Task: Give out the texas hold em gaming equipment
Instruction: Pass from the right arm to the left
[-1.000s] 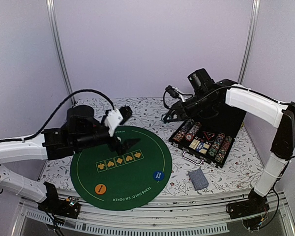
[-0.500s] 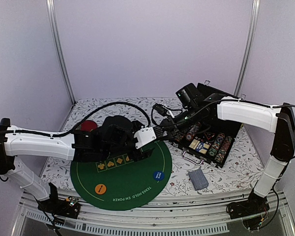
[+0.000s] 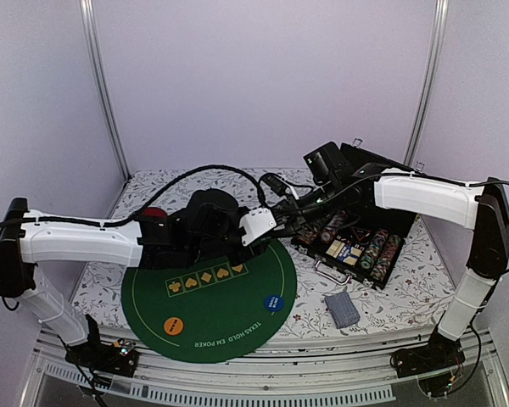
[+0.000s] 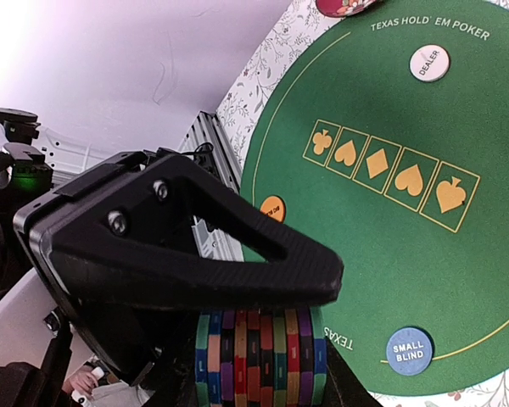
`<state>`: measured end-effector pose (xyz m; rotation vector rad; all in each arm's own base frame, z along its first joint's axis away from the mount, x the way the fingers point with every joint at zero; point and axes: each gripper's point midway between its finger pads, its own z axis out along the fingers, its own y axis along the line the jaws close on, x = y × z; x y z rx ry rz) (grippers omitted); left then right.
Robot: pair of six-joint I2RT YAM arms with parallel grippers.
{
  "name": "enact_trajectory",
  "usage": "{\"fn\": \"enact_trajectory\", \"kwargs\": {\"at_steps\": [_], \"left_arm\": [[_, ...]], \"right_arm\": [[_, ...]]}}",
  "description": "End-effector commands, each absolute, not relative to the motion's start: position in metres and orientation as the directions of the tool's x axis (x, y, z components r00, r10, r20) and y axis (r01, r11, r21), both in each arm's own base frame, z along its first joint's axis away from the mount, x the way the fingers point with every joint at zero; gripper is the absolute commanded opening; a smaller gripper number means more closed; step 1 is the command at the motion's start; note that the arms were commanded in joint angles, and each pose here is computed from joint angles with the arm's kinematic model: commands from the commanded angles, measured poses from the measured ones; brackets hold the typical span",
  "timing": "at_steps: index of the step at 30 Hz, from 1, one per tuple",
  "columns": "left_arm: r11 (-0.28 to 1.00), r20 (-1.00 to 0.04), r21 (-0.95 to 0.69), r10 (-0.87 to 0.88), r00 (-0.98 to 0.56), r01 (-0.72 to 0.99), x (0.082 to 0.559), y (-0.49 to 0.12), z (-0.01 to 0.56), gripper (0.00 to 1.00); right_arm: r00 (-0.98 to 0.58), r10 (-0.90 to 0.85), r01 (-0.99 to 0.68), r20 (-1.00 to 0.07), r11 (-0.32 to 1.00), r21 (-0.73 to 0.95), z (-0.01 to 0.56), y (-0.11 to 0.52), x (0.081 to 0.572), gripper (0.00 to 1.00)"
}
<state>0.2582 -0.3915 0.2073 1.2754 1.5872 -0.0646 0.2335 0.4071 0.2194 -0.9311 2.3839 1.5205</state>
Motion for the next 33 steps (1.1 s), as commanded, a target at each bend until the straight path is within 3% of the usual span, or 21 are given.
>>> {"fn": "enact_trajectory", "kwargs": {"at_steps": [1,8,13,18,20,24,29,33], "left_arm": [[0.465,-0.758,0.508,0.641,0.12,0.725,0.268,-0.394,0.224,0.59],[0.445,-0.738,0.527,0.662,0.13,0.724,0.27,-0.396,0.216,0.6],[0.458,-0.749,0.524,0.65,0.132,0.718,0.273,-0.396,0.22,0.42],[0.468,-0.77,0.506,0.624,0.136,0.724,0.27,-0.397,0.227,0.15],[0.469,-0.775,0.5,0.617,0.135,0.728,0.269,-0.397,0.228,0.0],[0.467,-0.778,0.486,0.616,0.121,0.739,0.267,-0.396,0.225,0.0],[0.454,-0.791,0.414,0.608,0.065,0.789,0.263,-0.392,0.218,0.0],[0.471,-0.778,0.353,0.628,-0.027,0.808,0.268,-0.38,0.204,0.0]], "right_arm": [[-0.768,-0.415,-0.606,-0.488,0.222,0.764,0.233,0.412,0.225,0.02],[-0.769,-0.407,-0.606,-0.493,0.216,0.766,0.237,0.414,0.227,0.02],[-0.77,-0.411,-0.602,-0.488,0.215,0.769,0.235,0.415,0.226,0.02],[-0.771,-0.413,-0.6,-0.485,0.217,0.77,0.234,0.415,0.227,0.02],[-0.771,-0.412,-0.6,-0.485,0.217,0.77,0.233,0.416,0.227,0.02],[-0.772,-0.411,-0.599,-0.484,0.22,0.77,0.231,0.416,0.228,0.03],[-0.77,-0.408,-0.613,-0.491,0.257,0.747,0.227,0.415,0.234,0.42],[-0.765,-0.405,-0.628,-0.501,0.294,0.72,0.222,0.411,0.239,0.57]]}}
